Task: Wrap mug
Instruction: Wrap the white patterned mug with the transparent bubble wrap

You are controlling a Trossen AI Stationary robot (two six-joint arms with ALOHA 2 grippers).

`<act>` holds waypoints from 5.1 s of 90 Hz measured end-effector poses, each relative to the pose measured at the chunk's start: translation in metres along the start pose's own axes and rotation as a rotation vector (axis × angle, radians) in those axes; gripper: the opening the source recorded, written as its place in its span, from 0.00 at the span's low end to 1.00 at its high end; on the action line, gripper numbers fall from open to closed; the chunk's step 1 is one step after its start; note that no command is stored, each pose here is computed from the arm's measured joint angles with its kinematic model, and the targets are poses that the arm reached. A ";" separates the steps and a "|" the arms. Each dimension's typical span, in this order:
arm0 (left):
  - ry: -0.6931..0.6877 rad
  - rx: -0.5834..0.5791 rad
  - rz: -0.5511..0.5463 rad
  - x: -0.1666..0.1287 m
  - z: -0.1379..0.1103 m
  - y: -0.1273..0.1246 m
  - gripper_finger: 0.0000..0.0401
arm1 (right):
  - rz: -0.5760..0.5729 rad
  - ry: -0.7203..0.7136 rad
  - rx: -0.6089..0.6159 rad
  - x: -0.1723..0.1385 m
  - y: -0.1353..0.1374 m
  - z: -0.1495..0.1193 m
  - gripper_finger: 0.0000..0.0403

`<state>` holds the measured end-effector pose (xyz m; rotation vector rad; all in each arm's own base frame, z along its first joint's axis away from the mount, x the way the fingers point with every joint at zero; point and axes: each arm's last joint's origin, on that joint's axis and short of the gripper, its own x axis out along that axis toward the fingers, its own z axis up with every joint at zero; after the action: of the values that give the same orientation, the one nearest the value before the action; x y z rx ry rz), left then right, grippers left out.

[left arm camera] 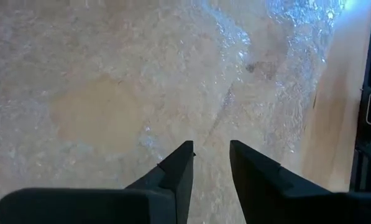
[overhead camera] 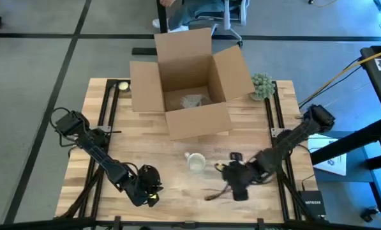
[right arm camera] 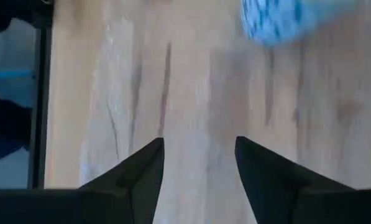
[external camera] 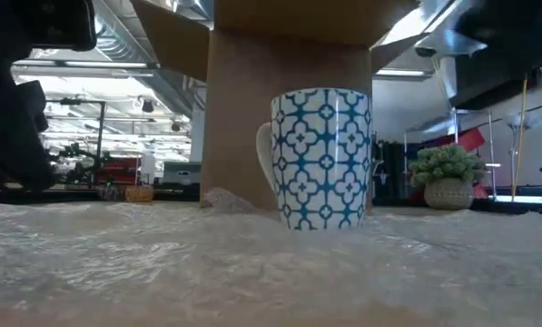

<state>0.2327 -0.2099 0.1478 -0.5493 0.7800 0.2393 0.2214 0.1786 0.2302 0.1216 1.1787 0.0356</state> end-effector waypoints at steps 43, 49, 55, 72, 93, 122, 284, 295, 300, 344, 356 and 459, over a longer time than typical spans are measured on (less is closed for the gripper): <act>-0.002 -0.004 0.000 0.000 0.001 0.000 0.22 | -0.031 -0.020 0.217 0.020 -0.001 -0.102 0.46; -0.002 -0.005 -0.001 0.000 0.001 0.000 0.22 | -0.033 -0.017 0.211 0.022 0.001 -0.104 0.46; -0.002 -0.004 -0.001 0.000 0.001 0.000 0.22 | -0.049 -0.008 0.200 0.026 0.002 -0.106 0.46; -0.003 0.000 -0.001 0.000 0.001 0.000 0.22 | -0.109 0.045 0.156 0.043 0.004 -0.111 0.46; -0.003 0.003 -0.001 0.000 0.001 0.000 0.22 | -0.118 0.075 0.093 0.066 0.011 -0.114 0.46; -0.009 0.003 0.001 0.000 0.001 0.000 0.22 | -0.128 0.074 0.089 0.070 0.012 -0.115 0.46; -0.130 0.137 -0.043 0.004 0.064 -0.026 0.22 | -0.503 -0.582 -0.255 0.004 0.015 0.045 0.00; -0.164 0.173 -0.043 0.004 0.083 -0.030 0.22 | -0.423 -0.573 -0.266 0.016 -0.002 0.066 0.00; -0.184 0.189 -0.038 0.004 0.092 -0.031 0.22 | -0.413 -0.551 -0.272 0.026 -0.009 0.072 0.00; -0.287 0.194 0.052 0.017 0.152 -0.016 0.22 | -0.339 -0.505 -0.260 0.075 -0.022 0.090 0.00; -0.244 0.202 0.078 0.034 0.150 -0.009 0.22 | -0.333 -0.501 -0.266 0.075 -0.022 0.091 0.00; -0.213 0.243 0.093 0.042 0.142 -0.008 0.22 | -0.311 -0.191 -0.180 -0.013 -0.008 0.082 0.38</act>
<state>0.3502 -0.1380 0.2034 -0.2534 0.6169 0.2797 0.2922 0.1633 0.2718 -0.2140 0.9875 -0.1408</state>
